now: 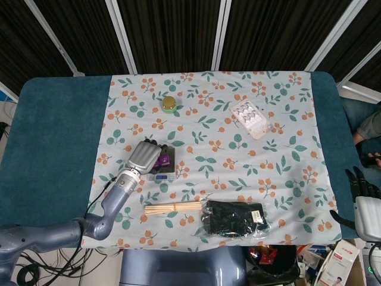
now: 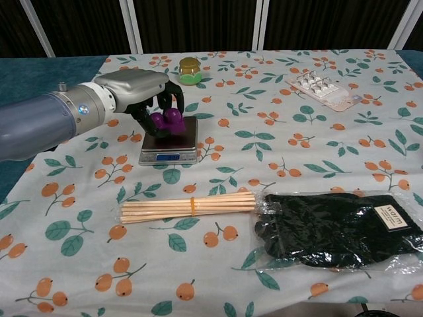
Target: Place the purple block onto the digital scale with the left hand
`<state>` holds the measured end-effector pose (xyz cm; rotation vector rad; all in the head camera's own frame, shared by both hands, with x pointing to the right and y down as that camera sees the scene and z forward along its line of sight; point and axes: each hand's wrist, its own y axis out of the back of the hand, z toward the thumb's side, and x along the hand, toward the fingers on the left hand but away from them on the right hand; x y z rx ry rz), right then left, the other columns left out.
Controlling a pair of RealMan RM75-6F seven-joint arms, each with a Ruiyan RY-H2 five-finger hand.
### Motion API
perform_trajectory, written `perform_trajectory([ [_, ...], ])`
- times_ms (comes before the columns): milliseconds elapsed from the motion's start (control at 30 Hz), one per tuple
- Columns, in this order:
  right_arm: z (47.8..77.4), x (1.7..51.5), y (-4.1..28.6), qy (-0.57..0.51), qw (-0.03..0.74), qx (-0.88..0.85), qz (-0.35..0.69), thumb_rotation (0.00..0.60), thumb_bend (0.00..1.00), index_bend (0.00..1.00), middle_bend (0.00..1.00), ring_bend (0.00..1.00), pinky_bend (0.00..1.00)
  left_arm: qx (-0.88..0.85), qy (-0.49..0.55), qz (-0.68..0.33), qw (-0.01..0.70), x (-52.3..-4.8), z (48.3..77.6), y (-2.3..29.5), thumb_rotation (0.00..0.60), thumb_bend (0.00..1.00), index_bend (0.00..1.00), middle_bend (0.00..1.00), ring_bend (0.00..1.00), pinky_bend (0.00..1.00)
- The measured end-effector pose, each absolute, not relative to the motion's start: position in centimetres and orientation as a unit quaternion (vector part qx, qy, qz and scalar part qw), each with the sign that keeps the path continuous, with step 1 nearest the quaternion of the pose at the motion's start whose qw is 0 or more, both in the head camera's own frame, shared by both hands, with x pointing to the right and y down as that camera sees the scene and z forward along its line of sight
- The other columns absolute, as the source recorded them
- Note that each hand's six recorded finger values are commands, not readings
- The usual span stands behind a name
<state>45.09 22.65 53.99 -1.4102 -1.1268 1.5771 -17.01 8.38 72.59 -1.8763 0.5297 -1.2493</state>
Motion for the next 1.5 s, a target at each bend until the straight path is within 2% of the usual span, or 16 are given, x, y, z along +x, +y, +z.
perform_trajectory([
  [67, 54.0, 45.1, 22.6, -0.438, 0.364, -0.548, 0.613, 0.600, 0.06, 0.05, 0.01, 0.17, 0.19, -0.737, 0.204, -0.500, 0.406, -17.1, 72.7, 8.4, 0.600, 0.22, 0.28, 0.37, 0.24, 0.29],
  [133, 54.0, 45.1, 22.6, -0.438, 0.364, -0.547, 0.613, 0.600, 0.06, 0.05, 0.01, 0.17, 0.19, -0.733, 0.197, -0.507, 0.409, -17.3, 72.9, 8.4, 0.600, 0.16, 0.21, 0.24, 0.15, 0.26],
  [233, 53.9, 45.1, 22.6, -0.439, 0.365, -0.546, 0.613, 0.600, 0.06, 0.05, 0.01, 0.17, 0.19, -0.735, 0.193, -0.510, 0.403, -17.2, 72.8, 8.7, 0.600, 0.13, 0.17, 0.15, 0.08, 0.22],
  [467, 54.0, 45.1, 22.6, -0.439, 0.365, -0.547, 0.613, 0.600, 0.06, 0.05, 0.01, 0.17, 0.19, -0.747, 0.195, -0.493, 0.401, -16.6, 71.1, 9.2, 0.600, 0.13, 0.16, 0.14, 0.05, 0.19],
  [767, 53.9, 45.2, 22.5, -0.439, 0.367, -0.545, 0.613, 0.600, 0.06, 0.05, 0.01, 0.17, 0.19, -0.744, 0.257, -0.466, 0.403, -18.9, 64.7, 8.9, 0.600, 0.13, 0.17, 0.15, 0.05, 0.18],
  [967, 53.9, 45.0, 22.5, -0.438, 0.371, -0.543, 0.613, 0.600, 0.06, 0.05, 0.01, 0.17, 0.19, -0.685, 0.318, -0.493, 0.432, -27.3, 59.4, 8.8, 0.600, 0.12, 0.17, 0.13, 0.04, 0.11],
  [1100, 53.8, 45.0, 22.5, -0.437, 0.375, -0.541, 0.613, 0.600, 0.06, 0.05, 0.01, 0.17, 0.19, -0.639, 0.360, -0.522, 0.436, -34.6, 56.9, 10.8, 0.600, 0.10, 0.17, 0.12, 0.02, 0.06],
  [1300, 53.7, 44.7, 22.6, -0.435, 0.381, -0.540, 0.612, 0.600, 0.06, 0.05, 0.01, 0.17, 0.19, -0.605, 0.404, -0.553, 0.406, -42.7, 56.2, 14.7, 0.600, 0.10, 0.17, 0.12, 0.02, 0.04],
  [1500, 53.7, 44.7, 22.6, -0.436, 0.382, -0.537, 0.613, 0.600, 0.06, 0.05, 0.01, 0.17, 0.19, -0.602, 0.421, -0.555, 0.390, -47.3, 56.0, 17.8, 0.600, 0.10, 0.18, 0.13, 0.02, 0.03],
])
